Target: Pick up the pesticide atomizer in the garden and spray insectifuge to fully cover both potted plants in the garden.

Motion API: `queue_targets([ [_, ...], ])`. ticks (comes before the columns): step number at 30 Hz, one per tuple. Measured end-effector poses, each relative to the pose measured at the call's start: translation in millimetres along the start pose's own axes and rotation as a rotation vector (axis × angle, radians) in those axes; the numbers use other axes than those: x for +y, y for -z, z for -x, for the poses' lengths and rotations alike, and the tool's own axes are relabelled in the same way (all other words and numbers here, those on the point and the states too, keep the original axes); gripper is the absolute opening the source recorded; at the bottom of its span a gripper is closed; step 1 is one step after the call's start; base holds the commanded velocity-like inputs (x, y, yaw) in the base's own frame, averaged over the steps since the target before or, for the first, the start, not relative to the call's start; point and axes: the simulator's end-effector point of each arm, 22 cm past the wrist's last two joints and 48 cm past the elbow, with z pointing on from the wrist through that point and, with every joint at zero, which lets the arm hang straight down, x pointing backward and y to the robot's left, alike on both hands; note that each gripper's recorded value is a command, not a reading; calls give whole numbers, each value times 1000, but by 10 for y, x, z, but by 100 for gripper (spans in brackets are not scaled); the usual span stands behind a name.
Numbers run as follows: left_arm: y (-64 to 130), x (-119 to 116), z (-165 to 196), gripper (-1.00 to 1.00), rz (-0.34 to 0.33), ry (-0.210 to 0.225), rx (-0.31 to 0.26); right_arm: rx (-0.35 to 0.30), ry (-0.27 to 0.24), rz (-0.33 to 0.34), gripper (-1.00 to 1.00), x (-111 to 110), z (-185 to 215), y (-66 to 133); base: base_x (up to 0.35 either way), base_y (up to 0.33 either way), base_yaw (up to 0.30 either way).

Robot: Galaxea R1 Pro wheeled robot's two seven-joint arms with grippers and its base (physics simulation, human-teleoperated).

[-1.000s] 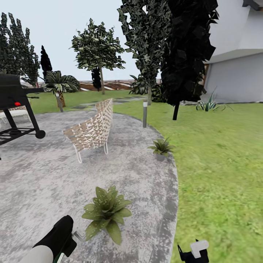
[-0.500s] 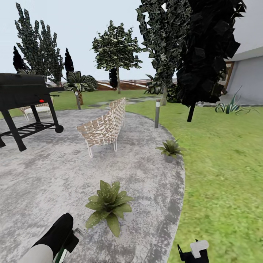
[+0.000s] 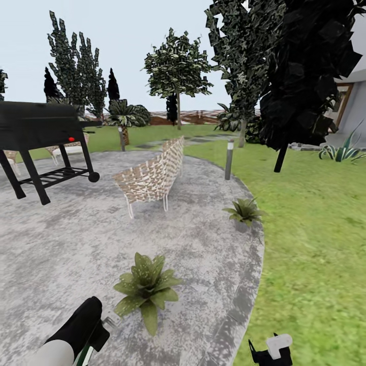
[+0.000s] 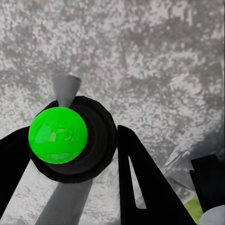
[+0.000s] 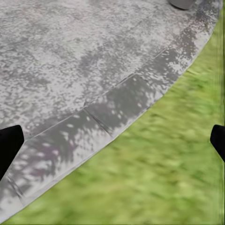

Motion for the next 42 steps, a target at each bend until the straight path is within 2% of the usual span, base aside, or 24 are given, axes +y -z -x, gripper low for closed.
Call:
queue_targets([
  [5, -1, 10, -1, -100, 6, -5, 2, 0, -1, 3, 100, 20, 2, -2, 86, -259, 38],
  [12, -1, 122, -2, -100, 58, -4, 2, -1, -3, 6, 100, 45, 6, -4, 1, -273, 256],
  [23, -1, 125, -3, -100, 58, -1, 1, -1, -2, 6, 100, 46, 7, -3, 13, -274, 278],
  [42, -2, 123, -7, -100, 60, -4, 3, -1, -2, 7, 100, 47, 8, -3, 147, -269, 255],
])
